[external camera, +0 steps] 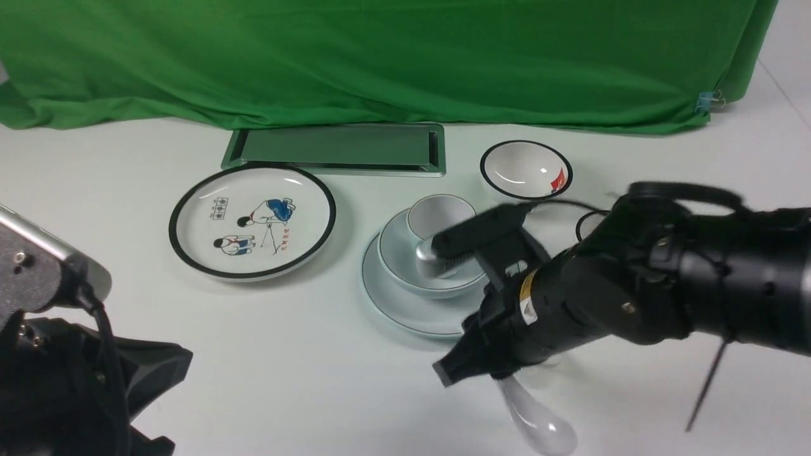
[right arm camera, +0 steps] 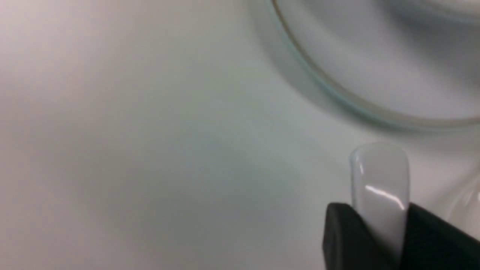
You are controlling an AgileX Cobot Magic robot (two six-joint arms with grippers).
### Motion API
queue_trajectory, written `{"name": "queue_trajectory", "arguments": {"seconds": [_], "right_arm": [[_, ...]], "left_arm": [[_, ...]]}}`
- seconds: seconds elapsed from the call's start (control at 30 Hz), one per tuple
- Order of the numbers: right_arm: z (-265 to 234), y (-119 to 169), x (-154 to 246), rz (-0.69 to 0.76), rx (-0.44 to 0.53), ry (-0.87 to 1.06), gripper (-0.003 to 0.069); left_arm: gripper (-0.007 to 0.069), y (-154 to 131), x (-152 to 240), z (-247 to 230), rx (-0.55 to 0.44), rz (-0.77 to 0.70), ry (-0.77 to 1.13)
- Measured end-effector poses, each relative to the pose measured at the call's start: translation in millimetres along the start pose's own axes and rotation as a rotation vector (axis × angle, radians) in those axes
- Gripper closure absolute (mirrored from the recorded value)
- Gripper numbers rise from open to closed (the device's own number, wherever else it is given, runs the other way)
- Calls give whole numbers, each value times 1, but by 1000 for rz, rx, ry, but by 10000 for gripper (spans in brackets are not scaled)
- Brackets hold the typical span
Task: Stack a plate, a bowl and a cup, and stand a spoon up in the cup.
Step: Use the right arm to grab a blue soup spoon, then use the right arm to put the blue soup spoon into the blue teacup in the middle
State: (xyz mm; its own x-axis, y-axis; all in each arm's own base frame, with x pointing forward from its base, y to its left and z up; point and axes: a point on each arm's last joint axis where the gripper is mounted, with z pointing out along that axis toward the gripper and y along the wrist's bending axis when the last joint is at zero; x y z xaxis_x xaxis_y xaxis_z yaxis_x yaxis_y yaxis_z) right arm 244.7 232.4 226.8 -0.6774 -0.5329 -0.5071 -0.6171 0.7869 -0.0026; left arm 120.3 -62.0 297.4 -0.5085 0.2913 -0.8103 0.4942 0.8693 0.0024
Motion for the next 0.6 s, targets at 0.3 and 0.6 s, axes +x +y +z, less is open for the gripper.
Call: {"name": "queue_trajectory", "arguments": {"seconds": [0.3, 0.6], "right_arm": [[-47, -5, -58, -166, -24, -708, 487], [3, -51, -75, -104, 57, -975, 487]], "left_arm": [[657, 1, -4, 0, -8, 0, -48], [657, 1, -5, 0, -8, 0, -53]]}}
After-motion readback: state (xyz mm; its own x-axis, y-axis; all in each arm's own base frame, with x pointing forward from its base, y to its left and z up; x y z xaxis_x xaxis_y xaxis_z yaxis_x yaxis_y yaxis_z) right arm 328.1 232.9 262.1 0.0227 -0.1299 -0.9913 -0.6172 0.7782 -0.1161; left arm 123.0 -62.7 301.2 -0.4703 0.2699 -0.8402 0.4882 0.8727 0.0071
